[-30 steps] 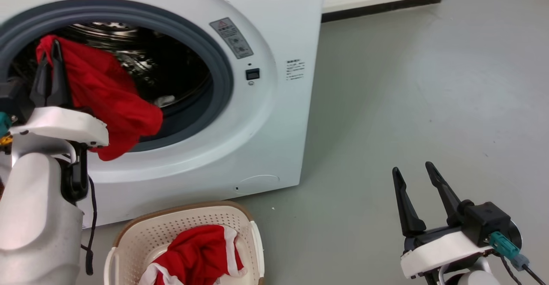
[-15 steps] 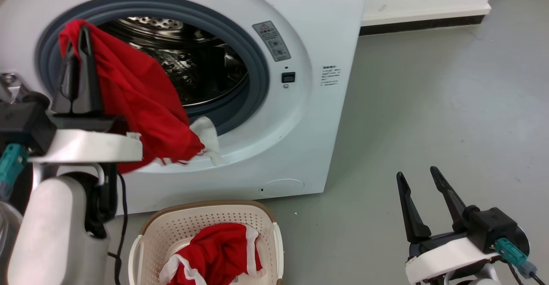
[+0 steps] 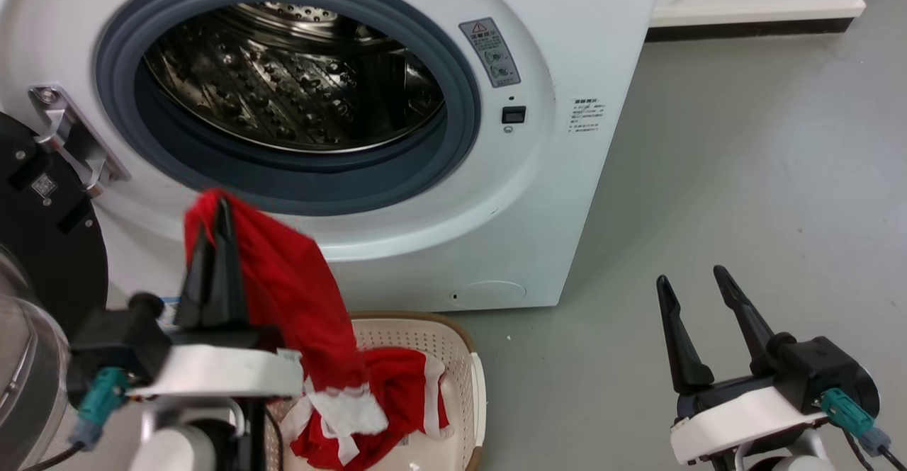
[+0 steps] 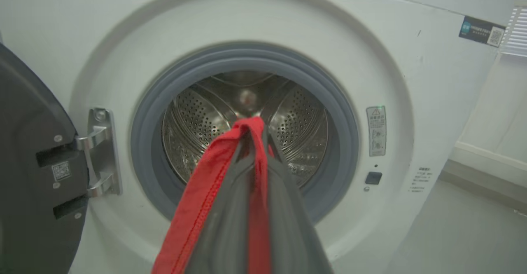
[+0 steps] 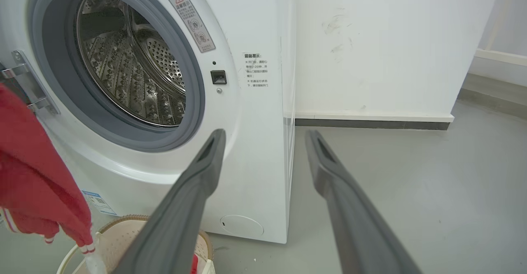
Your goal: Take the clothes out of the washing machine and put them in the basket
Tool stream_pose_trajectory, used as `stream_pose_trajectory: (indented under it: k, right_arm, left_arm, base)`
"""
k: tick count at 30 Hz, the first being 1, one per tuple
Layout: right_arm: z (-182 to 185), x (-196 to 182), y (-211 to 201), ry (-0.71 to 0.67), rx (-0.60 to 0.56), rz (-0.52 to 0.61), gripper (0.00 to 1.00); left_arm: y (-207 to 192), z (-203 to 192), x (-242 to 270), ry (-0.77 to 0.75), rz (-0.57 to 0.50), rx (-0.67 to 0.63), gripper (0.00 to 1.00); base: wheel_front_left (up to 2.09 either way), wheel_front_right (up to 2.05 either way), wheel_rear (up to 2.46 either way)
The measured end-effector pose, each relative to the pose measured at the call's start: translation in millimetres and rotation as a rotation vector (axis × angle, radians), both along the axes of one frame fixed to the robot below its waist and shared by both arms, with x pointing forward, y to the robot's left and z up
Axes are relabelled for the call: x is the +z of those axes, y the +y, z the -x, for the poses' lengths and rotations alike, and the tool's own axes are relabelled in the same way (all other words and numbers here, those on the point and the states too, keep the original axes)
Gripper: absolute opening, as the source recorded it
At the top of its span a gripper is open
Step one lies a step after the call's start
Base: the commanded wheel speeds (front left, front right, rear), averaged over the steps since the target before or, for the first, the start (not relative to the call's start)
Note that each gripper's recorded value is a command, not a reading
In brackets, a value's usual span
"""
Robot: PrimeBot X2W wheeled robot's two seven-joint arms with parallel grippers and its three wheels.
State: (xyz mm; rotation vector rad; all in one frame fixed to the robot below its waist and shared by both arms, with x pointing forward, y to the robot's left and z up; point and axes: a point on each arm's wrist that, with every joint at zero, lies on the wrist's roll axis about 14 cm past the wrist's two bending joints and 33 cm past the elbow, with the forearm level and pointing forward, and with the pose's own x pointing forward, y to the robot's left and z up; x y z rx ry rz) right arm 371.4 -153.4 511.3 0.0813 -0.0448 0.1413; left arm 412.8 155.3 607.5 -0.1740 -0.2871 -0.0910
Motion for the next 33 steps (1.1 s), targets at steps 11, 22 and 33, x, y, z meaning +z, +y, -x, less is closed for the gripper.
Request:
stream_pose_trajectory:
  k: [11, 22, 33]
  right_arm:
    - [-22.6, -13.9, 5.2, 0.034, 0.018, 0.007, 1.0]
    - [-46.6, -48.7, -5.8, 0.109, -0.006, 0.015, 1.0]
    - [-56.2, -90.2, -23.7, 0.195, -0.054, 0.011, 1.0]
  left_arm:
    - [-8.3, -0.2, -154.7, 0.411, 0.129, 0.031, 0.0]
    - [-23.9, -12.5, -276.4, 0.731, 0.109, 0.015, 0.0]
    - [-48.4, -27.6, -356.9, 0.928, 0.031, -0.042, 0.0]
  base:
    - [0.0, 0.0, 0.0]
    - [0.0, 0.0, 0.0]
    - [0.0, 0.0, 0.0]
